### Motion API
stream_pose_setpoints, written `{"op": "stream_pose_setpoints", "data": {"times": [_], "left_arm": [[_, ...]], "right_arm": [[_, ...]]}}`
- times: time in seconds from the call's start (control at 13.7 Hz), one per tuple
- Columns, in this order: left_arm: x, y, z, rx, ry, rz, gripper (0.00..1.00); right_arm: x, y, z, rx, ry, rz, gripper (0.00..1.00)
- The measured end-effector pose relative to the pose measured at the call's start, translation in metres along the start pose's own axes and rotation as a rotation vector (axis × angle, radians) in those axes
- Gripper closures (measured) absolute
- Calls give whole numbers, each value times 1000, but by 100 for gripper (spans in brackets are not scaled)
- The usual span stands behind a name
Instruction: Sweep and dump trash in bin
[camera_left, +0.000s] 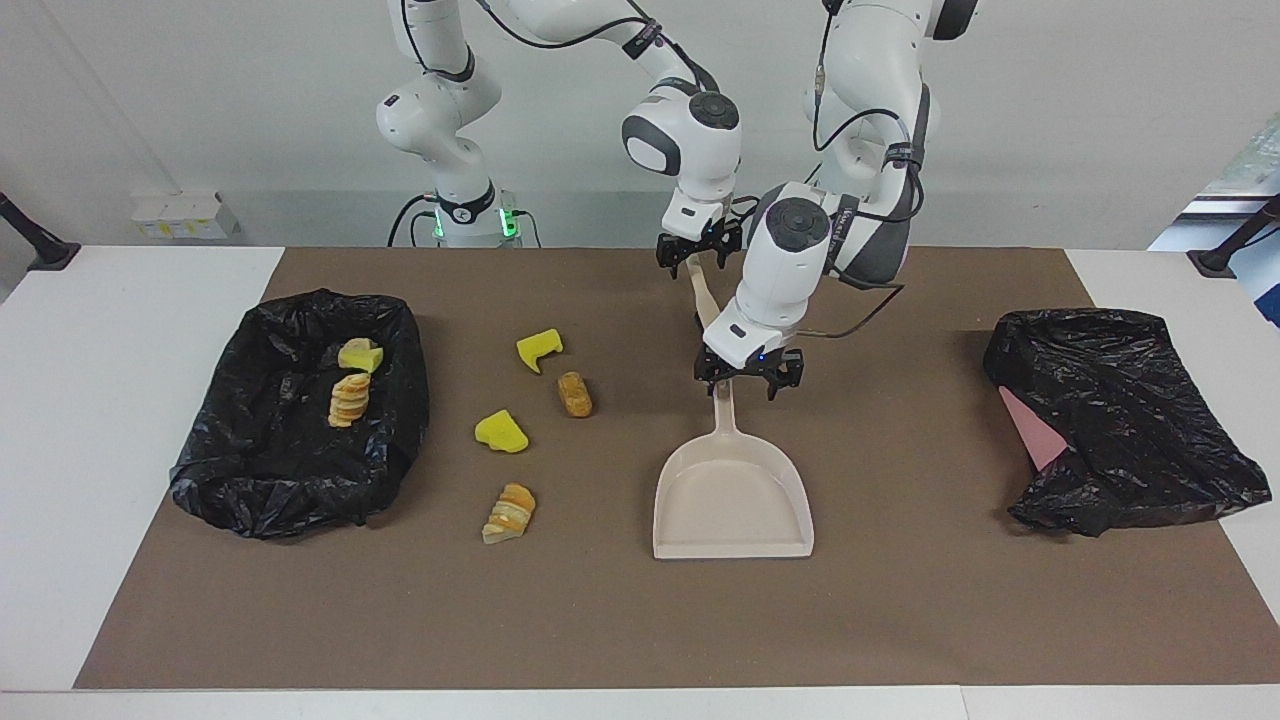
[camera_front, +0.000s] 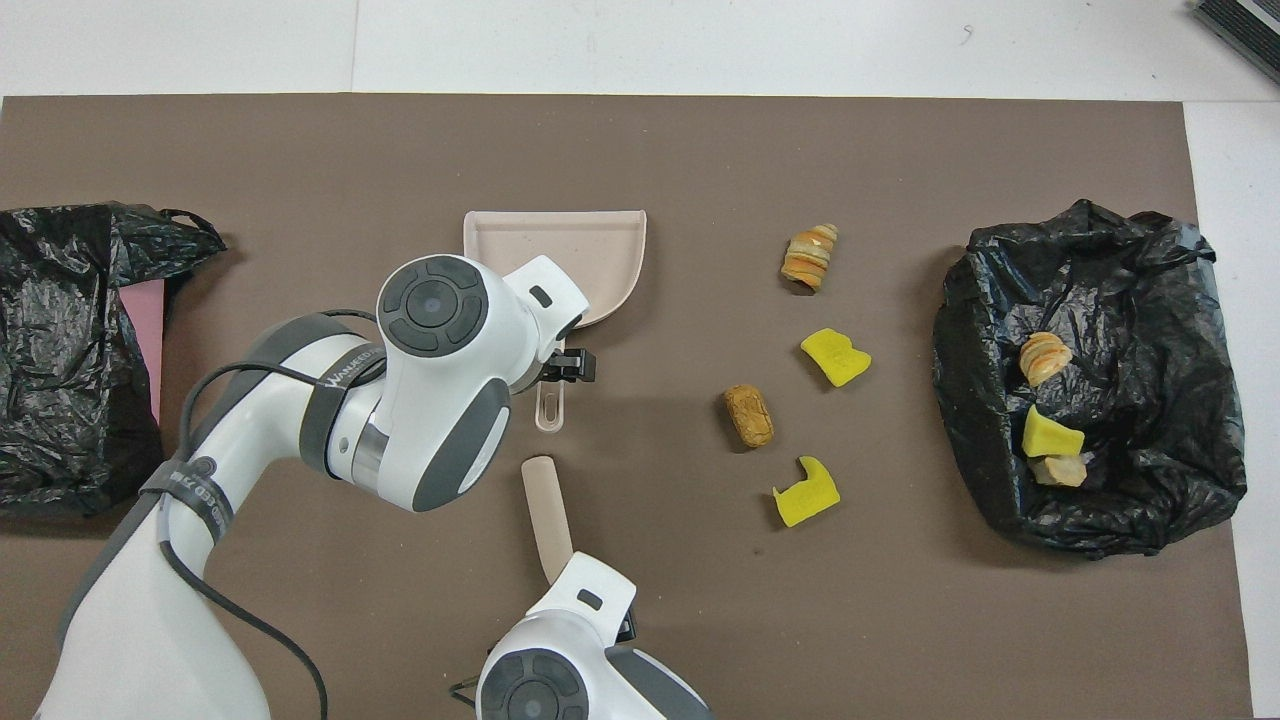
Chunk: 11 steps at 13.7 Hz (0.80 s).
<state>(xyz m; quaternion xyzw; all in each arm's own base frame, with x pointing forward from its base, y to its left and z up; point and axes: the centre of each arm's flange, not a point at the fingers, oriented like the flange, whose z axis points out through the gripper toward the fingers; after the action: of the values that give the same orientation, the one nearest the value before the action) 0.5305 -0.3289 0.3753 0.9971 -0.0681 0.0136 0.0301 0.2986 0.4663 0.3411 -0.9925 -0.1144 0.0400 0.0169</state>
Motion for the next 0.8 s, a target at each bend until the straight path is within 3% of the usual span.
{"op": "stream_pose_setpoints", "data": {"times": [0.44,0.51,0.8], "left_arm": [[-9,13,17,-1,-14,18,1],[-9,16,22,0,-16,20,6],[-2,8,23,0,-4,6,60]], "right_arm": [[-12,-2,11,-10,-24,-8,15],[-12,-2,11,-10,-24,-8,25],[-12,-1,10,-8,-24,1,73]]}}
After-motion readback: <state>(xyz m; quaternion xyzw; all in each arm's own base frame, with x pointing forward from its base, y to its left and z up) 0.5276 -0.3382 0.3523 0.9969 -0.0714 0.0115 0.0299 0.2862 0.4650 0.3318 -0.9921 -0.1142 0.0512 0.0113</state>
